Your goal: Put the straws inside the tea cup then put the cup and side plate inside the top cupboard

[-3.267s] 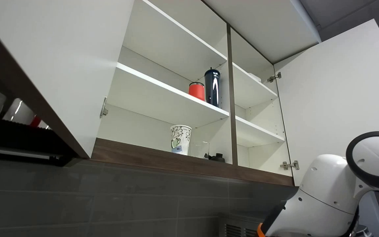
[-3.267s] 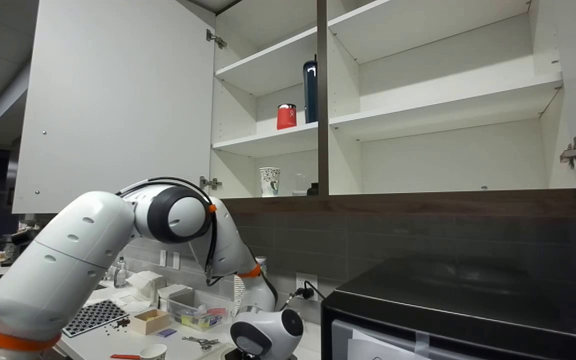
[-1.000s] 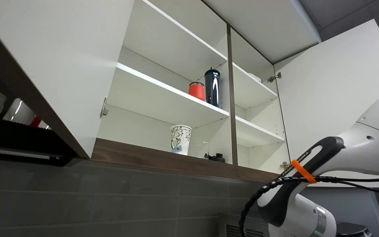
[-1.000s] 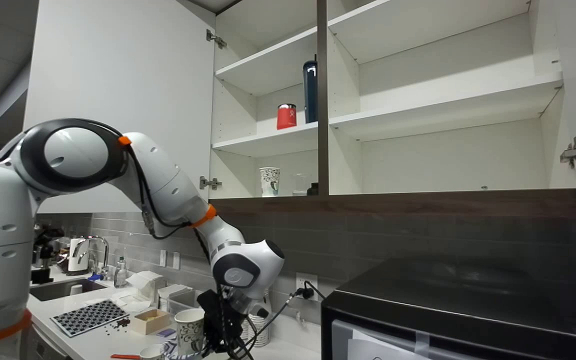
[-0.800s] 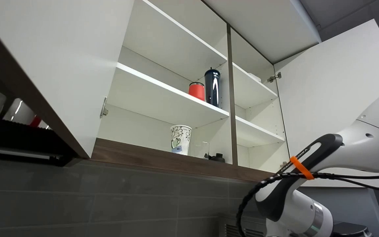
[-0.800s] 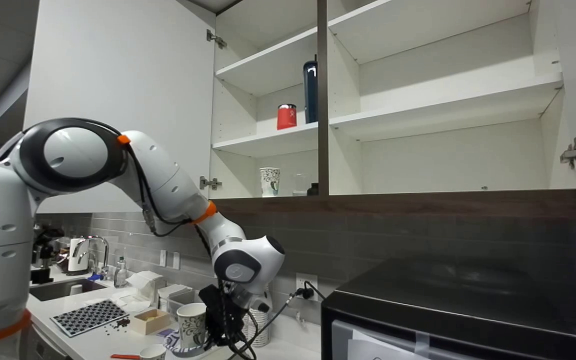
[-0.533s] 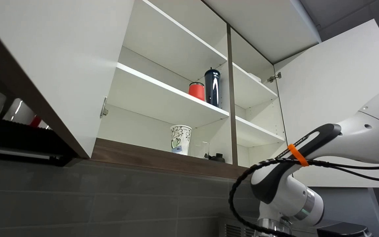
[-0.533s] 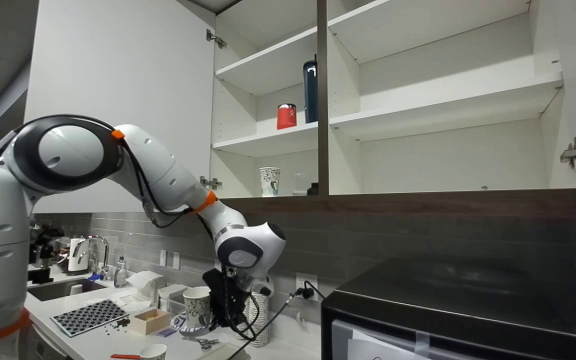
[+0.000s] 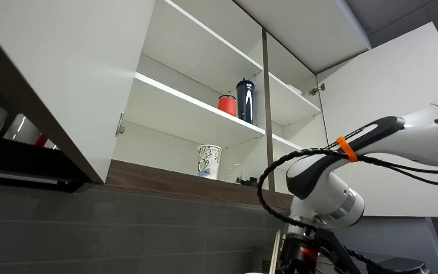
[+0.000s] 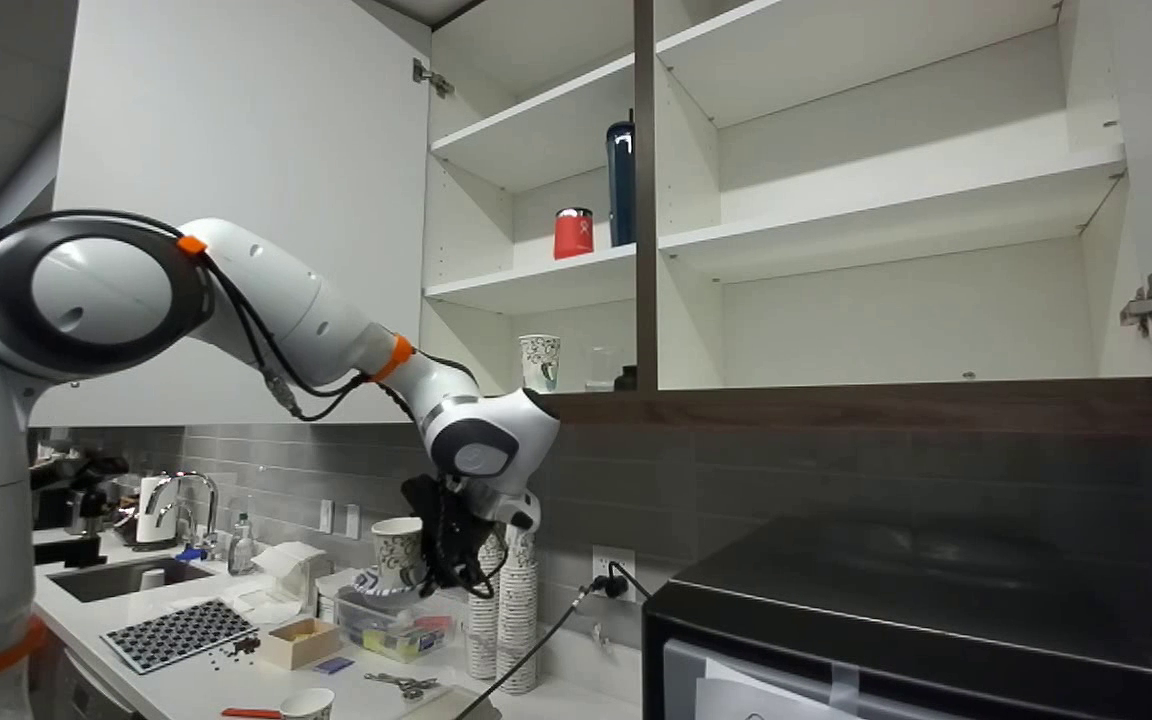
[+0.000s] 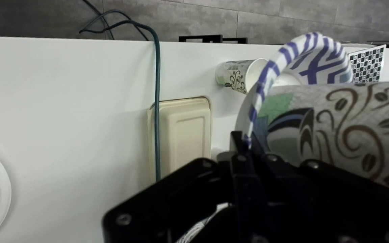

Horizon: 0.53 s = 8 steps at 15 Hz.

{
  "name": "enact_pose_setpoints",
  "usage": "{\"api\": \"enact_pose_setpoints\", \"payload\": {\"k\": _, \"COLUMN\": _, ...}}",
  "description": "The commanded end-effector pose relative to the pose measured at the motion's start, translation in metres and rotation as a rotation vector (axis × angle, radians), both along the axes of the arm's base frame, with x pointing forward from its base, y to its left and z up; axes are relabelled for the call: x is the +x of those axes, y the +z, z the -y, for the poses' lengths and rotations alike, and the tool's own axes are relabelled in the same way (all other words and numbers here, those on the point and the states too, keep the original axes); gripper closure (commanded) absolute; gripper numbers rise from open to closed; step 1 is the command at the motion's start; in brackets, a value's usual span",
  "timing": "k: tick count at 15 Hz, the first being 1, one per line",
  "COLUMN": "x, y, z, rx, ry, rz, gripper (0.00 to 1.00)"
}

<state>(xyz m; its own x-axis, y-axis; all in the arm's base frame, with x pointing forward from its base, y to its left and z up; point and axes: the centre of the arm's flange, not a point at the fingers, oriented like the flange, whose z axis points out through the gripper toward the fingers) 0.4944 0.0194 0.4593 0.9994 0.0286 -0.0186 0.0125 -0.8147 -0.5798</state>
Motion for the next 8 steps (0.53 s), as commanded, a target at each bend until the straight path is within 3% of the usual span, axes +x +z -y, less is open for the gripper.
{"api": "enact_pose_setpoints", "payload": {"k": 1, "x": -0.012, "y": 0.045, "z": -0.012, "rx": -0.002, "ry": -0.033, "rz": -0.005, "gripper": 0.99}}
{"api": "enact_pose_setpoints", "payload": {"k": 2, "x": -0.015, "y": 0.058, "z": -0.015, "rx": 0.005, "ry": -0.032, "rz": 0.0, "gripper": 0.99}}
{"api": "enact_pose_setpoints", "payload": {"k": 3, "x": -0.006, "y": 0.035, "z": -0.009, "rx": 0.003, "ry": -0.024, "rz": 0.013, "gripper": 0.99}}
{"api": "enact_pose_setpoints", "payload": {"k": 8, "x": -0.006, "y": 0.038, "z": -0.009, "rx": 0.005, "ry": -0.024, "rz": 0.015, "gripper": 0.98}}
